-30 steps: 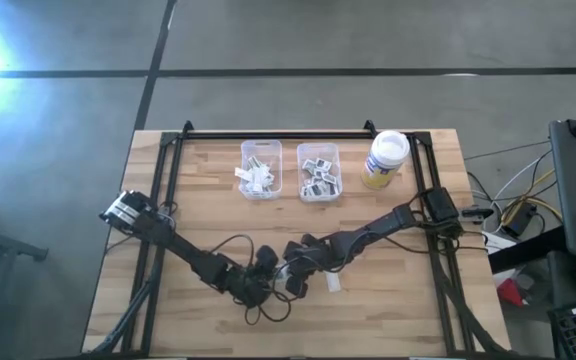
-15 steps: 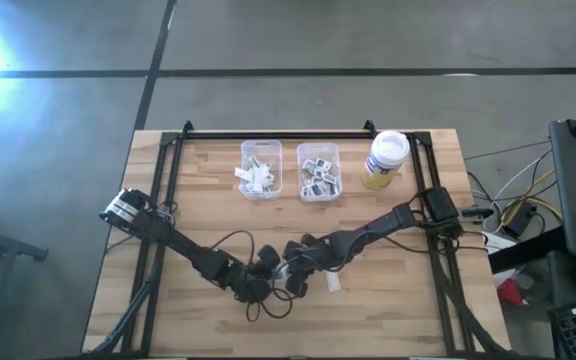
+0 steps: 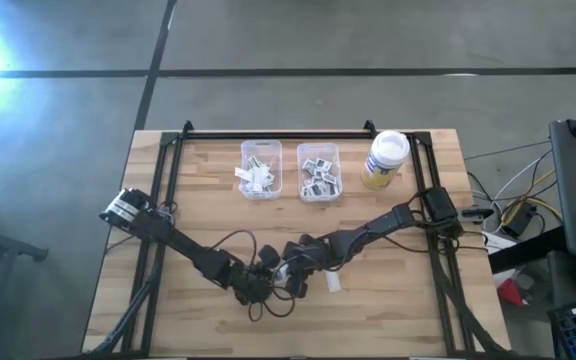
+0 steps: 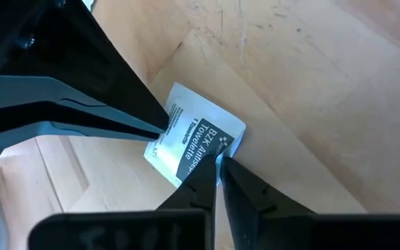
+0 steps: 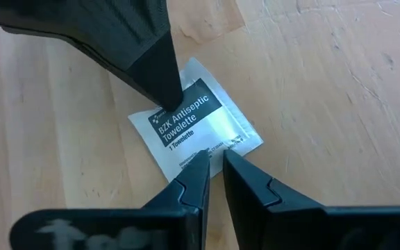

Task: Pick & Place First Aid Supplies
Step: Put the gray towelette pack into the right transparent bin

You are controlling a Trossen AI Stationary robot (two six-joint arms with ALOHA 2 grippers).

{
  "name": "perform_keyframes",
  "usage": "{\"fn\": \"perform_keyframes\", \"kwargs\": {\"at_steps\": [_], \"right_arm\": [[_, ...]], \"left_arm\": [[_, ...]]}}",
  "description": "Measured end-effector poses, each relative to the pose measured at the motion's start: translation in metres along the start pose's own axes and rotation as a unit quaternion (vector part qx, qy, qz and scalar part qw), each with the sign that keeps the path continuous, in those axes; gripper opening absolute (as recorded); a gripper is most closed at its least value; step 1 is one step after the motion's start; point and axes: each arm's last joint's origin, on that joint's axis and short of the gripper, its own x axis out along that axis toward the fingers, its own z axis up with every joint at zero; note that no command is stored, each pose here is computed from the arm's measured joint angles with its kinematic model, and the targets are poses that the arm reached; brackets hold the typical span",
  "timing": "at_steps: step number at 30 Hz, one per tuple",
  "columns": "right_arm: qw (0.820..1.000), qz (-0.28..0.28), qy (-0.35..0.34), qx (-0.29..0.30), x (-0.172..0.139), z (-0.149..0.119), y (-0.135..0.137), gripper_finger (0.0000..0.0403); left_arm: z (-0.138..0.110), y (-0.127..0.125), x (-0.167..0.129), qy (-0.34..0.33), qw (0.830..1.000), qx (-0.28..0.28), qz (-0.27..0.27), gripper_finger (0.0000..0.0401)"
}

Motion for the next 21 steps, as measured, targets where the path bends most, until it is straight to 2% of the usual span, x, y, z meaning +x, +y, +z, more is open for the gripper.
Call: {"fn": "perform_keyframes", "kwargs": {"at_steps": [5,14,21], "right_arm": [[1.000,0.000,0.000,-0.001,0.000,0.000,0.000,0.0043],[1.000,-0.001,0.004,-0.010,-0.003,0.000,0.000,0.0043],[0.999,-0.007,0.024,-0.022,-0.015,0.000,0.002,0.0043]], "left_arm": [[-0.001,0.000,0.000,0.008,1.000,0.000,-0.004,0.0003],[0.000,-0.001,-0.001,0.009,1.000,-0.008,-0.003,0.0000],[0.005,0.004,-0.016,-0.007,1.000,-0.026,0.013,0.0000]]}}
